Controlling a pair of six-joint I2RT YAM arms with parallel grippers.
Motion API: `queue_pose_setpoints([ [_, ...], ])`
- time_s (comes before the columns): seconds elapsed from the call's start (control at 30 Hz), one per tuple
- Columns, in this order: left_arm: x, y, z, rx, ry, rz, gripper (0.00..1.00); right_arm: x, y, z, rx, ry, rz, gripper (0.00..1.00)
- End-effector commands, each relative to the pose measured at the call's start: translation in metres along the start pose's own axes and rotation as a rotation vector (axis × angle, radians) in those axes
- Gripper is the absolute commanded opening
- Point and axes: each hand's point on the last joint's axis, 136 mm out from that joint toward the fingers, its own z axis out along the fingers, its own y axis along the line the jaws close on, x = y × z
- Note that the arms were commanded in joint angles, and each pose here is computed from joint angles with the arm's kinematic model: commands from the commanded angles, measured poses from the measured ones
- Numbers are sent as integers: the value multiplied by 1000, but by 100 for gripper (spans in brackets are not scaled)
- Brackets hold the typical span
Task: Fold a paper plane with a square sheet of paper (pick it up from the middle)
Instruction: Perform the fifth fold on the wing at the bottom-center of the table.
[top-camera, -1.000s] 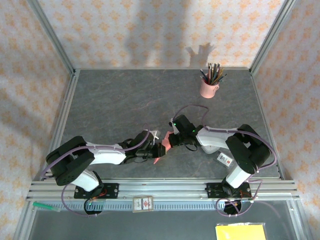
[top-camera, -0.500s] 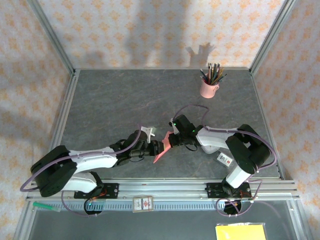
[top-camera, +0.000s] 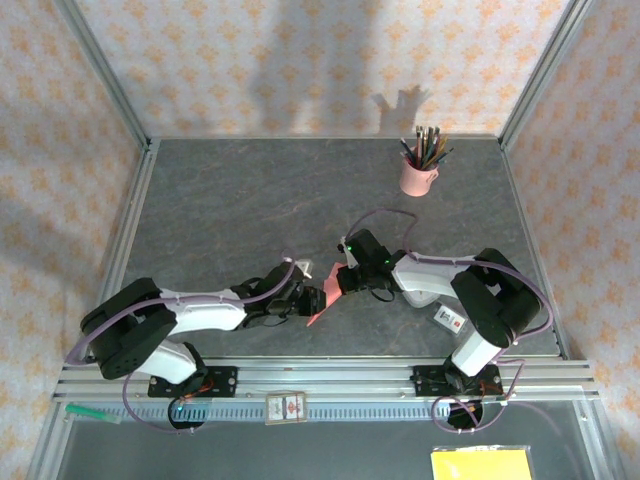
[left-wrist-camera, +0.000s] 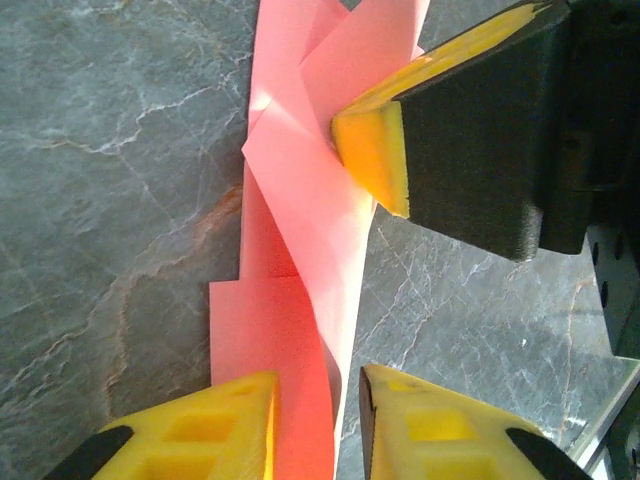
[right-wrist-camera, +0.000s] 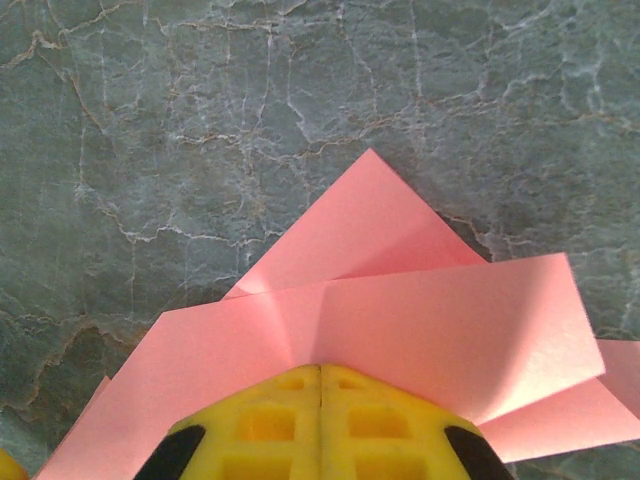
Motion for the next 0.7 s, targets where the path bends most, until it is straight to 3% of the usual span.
queue_pose_setpoints([
  [0.0,-6,-11,4,32,0,22,26,24,-26,8,115,84,4,2],
  [0.43,0,-15,17,60,50,19,12,27,-28,9,117,89,8,2],
  [0.67,2,-26,12,176,52,-53,5,26,-28,8,122,84,6,2],
])
